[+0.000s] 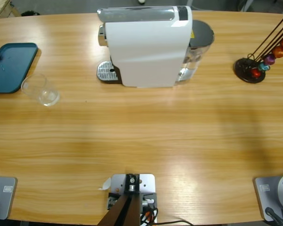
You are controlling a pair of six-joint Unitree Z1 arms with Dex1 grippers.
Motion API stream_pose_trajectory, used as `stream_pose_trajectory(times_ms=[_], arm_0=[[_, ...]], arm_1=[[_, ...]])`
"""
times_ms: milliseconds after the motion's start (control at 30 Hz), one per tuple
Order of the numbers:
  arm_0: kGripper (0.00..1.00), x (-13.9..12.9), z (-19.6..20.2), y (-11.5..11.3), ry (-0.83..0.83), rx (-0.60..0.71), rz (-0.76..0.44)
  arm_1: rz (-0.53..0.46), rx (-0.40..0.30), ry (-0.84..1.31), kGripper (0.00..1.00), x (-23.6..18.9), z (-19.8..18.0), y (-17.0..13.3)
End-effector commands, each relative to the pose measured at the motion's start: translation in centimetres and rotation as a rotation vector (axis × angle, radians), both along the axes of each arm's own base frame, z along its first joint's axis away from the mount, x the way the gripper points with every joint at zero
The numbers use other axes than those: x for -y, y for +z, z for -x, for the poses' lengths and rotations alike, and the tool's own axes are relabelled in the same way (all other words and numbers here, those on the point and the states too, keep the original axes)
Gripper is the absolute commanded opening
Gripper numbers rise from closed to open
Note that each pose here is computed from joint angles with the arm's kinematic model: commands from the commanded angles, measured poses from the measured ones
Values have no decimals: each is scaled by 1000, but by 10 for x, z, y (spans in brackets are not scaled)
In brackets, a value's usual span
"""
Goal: Pour coffee
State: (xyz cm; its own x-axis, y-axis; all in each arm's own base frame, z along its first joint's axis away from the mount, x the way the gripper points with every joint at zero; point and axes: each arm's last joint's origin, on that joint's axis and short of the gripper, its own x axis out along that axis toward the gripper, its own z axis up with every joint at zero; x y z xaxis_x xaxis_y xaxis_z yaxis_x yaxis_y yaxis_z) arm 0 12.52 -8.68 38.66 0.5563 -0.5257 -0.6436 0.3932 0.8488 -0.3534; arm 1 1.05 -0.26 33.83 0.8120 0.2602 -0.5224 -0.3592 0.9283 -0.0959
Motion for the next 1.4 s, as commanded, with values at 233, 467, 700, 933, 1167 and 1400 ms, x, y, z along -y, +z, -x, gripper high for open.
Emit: stream_pose_trajectory(times_ms=[233,467,700,933,1167,1400], arm_0=[[991,83,-113,-8,135,-365,268],[944,105,-145,-18,145,-402,298],[900,114,-172,-40,152,-398,267],[680,107,-194,-47,168,-398,306],[521,108,-199,-56,149,-447,320],[341,116,-201,-61,53,-515,376]], arm_1=[[12,-24,-16,1000,-1,-4,-8],[7,-15,-15,1000,0,-1,-9],[12,-28,-16,1000,-2,-5,-8],[14,-32,-16,1000,-2,-6,-8],[17,-37,-16,1000,-3,-7,-8],[16,-36,-16,1000,-3,-7,-8]])
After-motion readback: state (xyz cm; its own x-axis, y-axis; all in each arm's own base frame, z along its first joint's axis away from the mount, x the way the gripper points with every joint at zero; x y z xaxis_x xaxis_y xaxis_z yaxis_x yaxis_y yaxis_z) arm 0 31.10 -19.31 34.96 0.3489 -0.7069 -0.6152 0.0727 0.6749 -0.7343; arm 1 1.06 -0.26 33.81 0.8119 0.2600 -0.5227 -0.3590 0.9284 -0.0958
